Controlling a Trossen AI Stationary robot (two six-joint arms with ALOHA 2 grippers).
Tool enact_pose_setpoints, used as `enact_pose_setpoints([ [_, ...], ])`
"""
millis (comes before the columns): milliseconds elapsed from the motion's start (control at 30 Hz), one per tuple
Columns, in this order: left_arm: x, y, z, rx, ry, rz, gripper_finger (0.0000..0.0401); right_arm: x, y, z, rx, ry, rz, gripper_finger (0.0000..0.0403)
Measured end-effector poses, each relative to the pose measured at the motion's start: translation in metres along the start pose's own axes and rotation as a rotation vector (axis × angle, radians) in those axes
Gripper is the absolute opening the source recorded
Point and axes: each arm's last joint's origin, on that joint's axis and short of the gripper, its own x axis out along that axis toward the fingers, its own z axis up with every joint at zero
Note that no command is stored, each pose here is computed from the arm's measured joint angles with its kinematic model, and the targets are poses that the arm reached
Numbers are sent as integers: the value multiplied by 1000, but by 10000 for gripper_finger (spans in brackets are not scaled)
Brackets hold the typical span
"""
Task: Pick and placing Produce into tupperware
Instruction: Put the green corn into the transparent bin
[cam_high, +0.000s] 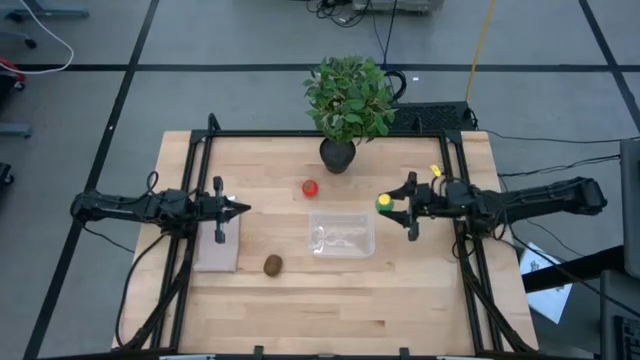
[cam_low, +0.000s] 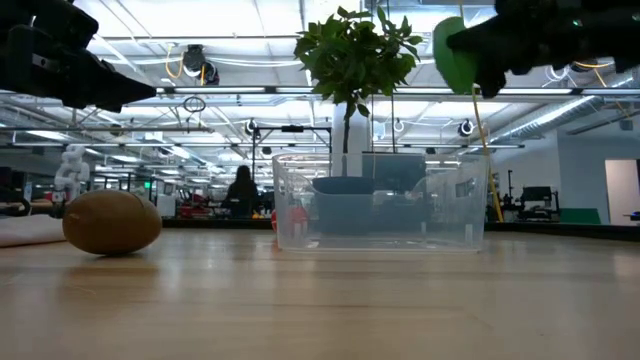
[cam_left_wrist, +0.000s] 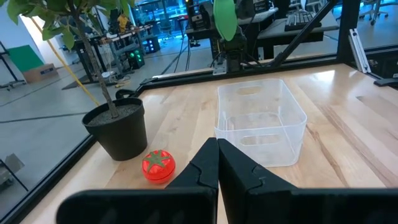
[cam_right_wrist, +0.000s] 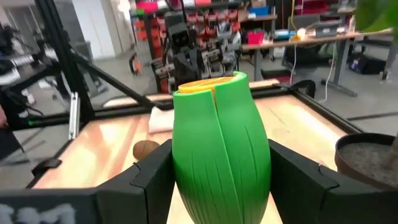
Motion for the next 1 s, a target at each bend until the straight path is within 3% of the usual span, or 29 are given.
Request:
enact_pose_setpoints([
  [233, 0, 0, 0, -1, 1, 0, 3, 28, 0, 22, -63, 176, -40, 208],
  [467, 0, 0, 0, -1, 3, 0, 3, 47, -7, 39, -20, 170, 5, 208],
  [1000, 0, 0, 0, -1, 3, -1, 3, 100, -20, 50, 75, 286, 129, 208],
])
